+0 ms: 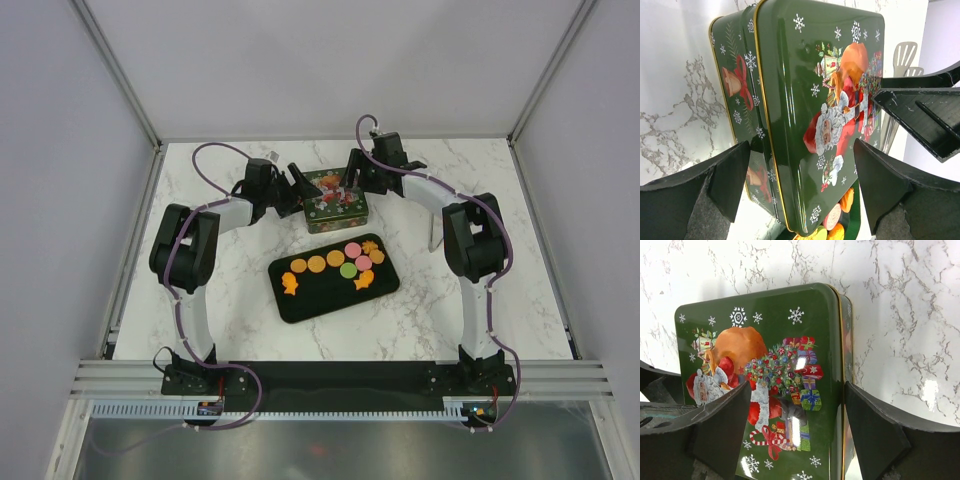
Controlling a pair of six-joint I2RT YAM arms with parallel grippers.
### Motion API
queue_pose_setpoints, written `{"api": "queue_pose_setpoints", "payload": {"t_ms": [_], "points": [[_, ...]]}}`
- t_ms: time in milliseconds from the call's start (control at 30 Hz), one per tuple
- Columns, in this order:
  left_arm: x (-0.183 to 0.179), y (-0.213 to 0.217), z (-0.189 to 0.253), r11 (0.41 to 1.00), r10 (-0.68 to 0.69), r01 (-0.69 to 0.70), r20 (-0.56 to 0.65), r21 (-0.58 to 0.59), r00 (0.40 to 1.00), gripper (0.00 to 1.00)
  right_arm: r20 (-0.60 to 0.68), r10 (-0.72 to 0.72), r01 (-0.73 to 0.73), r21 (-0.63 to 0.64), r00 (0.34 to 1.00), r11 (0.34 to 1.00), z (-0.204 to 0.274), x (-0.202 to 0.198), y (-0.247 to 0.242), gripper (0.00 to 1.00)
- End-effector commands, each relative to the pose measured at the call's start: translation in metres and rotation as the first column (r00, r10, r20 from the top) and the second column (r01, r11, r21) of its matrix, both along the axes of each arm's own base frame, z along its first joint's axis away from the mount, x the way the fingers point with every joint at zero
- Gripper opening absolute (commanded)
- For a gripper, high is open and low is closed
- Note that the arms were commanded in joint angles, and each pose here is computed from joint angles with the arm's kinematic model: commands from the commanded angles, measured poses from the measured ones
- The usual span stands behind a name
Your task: Pack the cookies
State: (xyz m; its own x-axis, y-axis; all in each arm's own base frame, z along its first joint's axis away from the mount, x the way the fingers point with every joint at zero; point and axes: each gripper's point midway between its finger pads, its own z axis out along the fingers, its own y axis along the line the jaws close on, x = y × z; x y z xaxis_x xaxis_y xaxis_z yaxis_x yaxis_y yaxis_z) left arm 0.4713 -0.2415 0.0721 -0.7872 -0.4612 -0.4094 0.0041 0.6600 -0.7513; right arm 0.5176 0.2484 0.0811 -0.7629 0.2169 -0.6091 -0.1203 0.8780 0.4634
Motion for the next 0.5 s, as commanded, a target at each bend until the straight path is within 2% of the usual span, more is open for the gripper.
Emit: {"api": "queue_pose_setpoints", "payload": {"t_ms": [0, 467], "points": [[0.009, -0.010, 0.014, 0.999, -0.013, 0.015, 0.035, -0.037, 0.999, 0.91, 0.105, 0.031, -0.034, 0.022, 0.994, 0.999, 0.047, 0.006, 0.011, 0.83], [0.007, -0.010, 0.006, 0.999, -0.015, 0.016, 0.019, -0.032, 1.000, 0.91, 0.095, 0.063, -0.061, -0.017, 0.993, 0.998, 0.038, 0.003, 0.020, 0.84]]}}
